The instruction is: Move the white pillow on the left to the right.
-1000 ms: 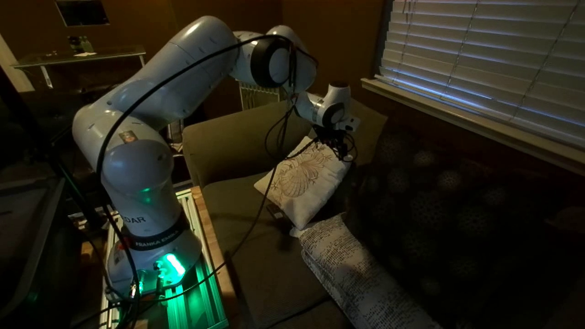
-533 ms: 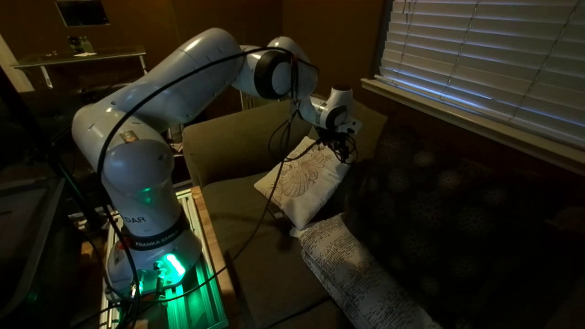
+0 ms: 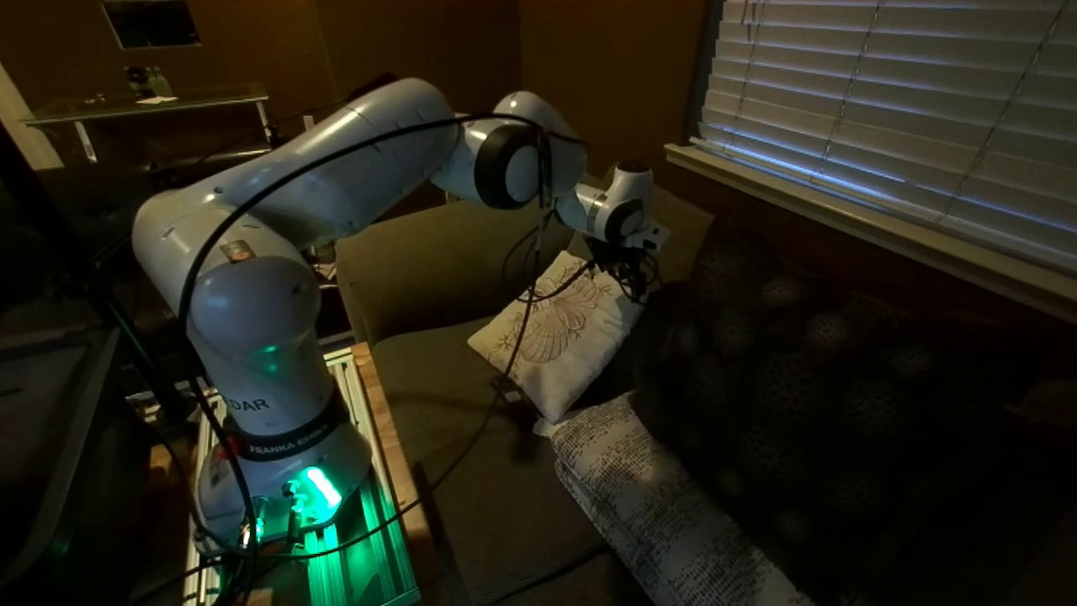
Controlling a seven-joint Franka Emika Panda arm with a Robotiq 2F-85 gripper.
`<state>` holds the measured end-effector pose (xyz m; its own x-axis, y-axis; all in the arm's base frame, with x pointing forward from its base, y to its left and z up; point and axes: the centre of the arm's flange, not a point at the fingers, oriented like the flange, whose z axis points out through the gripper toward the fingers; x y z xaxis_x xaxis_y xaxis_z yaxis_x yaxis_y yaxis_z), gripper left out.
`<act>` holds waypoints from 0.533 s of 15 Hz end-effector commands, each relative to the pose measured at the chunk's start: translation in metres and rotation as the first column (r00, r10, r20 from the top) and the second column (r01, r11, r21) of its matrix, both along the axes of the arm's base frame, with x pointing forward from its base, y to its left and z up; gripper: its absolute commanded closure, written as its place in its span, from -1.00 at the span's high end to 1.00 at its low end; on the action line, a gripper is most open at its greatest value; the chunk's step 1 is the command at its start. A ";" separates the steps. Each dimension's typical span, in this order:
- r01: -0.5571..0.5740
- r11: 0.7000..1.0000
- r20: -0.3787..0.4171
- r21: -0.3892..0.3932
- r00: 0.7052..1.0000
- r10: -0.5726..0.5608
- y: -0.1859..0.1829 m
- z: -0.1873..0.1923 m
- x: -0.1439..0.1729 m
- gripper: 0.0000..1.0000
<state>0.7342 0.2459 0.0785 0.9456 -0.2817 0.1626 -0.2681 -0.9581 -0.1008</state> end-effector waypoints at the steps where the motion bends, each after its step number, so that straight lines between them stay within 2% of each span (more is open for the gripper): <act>1: -0.009 1.000 0.039 -0.019 0.999 0.009 0.018 -0.008 0.031 1.00; 3: -0.021 1.000 0.022 -0.005 1.000 0.021 0.021 -0.012 0.035 0.97; 4: -0.025 1.000 0.007 -0.002 1.000 0.025 0.022 -0.015 0.035 0.47; 5: -0.027 1.000 -0.011 -0.001 1.000 0.027 0.024 -0.018 0.035 0.46; 8: -0.033 0.999 -0.055 -0.004 0.998 0.033 0.026 -0.024 0.034 0.03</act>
<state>0.7425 0.2582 0.0669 0.9541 -0.2625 0.1442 -0.2523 -0.9639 -0.0854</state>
